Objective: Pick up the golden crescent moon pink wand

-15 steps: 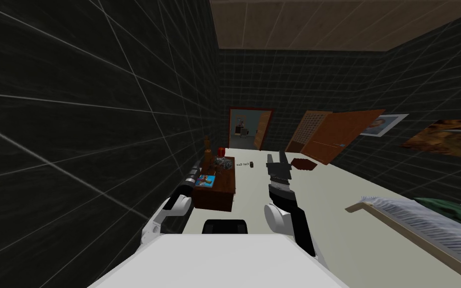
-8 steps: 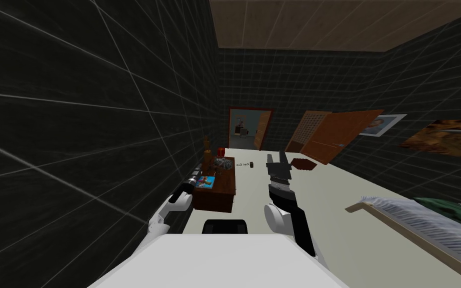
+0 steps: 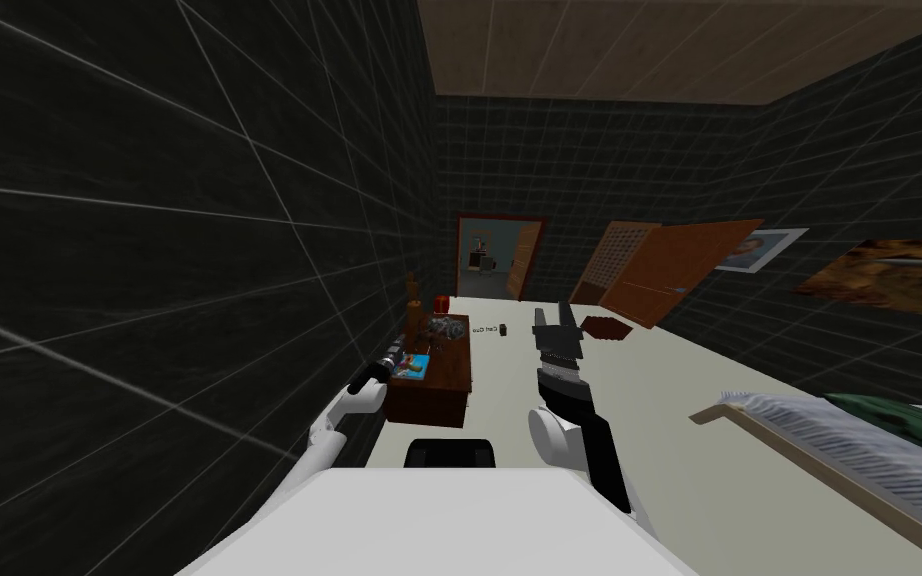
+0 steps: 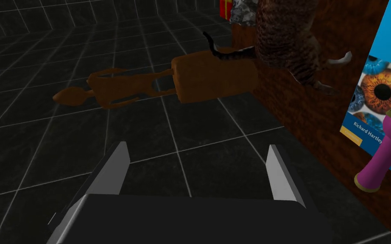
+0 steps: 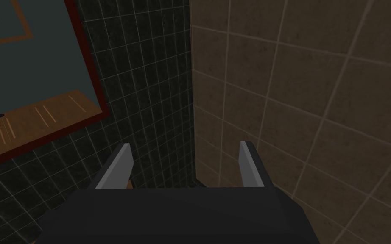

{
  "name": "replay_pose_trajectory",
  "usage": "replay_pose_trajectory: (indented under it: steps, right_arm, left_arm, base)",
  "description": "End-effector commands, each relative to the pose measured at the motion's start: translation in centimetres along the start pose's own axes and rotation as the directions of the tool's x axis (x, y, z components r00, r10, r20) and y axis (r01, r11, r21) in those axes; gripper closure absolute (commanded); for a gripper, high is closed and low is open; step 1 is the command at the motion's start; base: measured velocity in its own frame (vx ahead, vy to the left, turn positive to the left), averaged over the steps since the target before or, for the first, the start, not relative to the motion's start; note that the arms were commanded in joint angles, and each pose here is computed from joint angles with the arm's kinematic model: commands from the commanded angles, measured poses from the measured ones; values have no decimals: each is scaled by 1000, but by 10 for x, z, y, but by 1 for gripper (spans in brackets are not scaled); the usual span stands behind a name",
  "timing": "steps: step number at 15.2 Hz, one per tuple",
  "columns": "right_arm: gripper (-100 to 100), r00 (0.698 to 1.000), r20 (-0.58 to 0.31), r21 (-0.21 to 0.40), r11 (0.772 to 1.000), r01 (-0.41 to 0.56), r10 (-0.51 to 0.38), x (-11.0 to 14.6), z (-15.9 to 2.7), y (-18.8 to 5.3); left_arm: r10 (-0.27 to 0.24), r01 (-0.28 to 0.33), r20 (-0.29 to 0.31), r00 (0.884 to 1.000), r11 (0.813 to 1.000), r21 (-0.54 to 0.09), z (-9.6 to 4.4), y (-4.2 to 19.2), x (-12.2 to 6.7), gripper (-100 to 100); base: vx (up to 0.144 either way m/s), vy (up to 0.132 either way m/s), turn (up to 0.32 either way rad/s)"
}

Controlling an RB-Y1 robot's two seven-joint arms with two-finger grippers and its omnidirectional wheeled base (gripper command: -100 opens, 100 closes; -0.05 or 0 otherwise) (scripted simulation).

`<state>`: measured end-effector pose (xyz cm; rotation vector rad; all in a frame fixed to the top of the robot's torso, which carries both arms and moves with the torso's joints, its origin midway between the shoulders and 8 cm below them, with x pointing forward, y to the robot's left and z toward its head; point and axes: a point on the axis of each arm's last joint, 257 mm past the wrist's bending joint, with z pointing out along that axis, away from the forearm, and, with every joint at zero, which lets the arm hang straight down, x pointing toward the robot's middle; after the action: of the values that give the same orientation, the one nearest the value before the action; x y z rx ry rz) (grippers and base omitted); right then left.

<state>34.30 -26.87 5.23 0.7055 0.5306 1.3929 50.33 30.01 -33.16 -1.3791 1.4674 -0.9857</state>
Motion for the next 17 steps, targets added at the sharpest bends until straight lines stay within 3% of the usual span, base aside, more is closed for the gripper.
replay_pose_trajectory:
  steps: [1,4,5,6,9,12,14,16,17]
  right_arm:
    - [0,1000,0,0,1000,0,0,0,0,0]
    - [0,1000,0,0,1000,0,0,0,0,0]
    - [0,1000,0,0,1000,0,0,0,0,0]
    - [0,1000,0,0,1000,0,0,0,0,0]
    - [0,1000,0,0,1000,0,0,0,0,0]
    - [0,1000,0,0,1000,0,0,0,0,0]
    - [0,1000,0,0,1000,0,0,0,0,0]
    - [0,1000,0,0,1000,0,0,0,0,0]
    - [0,1000,0,0,1000,0,0,0,0,0]
  left_arm:
    - [-1,1,-1,1000,999,-42,4,11,-1,-100]
    - [-10,9,-7,1000,991,-131,17,32,-5,-100]
    - [-12,11,-4,1000,986,-169,15,48,-7,-100]
    - [-12,11,-4,1000,986,-169,15,48,-7,-100]
    - [-24,21,-6,1000,967,-255,25,67,-11,-100]
    - [-32,28,-6,999,943,-331,26,89,-14,-100]
    - [-33,30,-2,999,936,-350,24,98,-16,-100]
    - [-42,38,0,999,914,-405,24,113,-18,-100]
    - [-42,38,0,999,913,-405,24,113,-18,-100]
  base:
    - [21,6,-3]
    - [28,8,-14]
    - [31,8,-16]
    - [22,5,-6]
    - [26,6,-14]
    - [26,9,-12]
    - [24,7,-11]
    - [25,3,-13]
    - [19,4,-6]
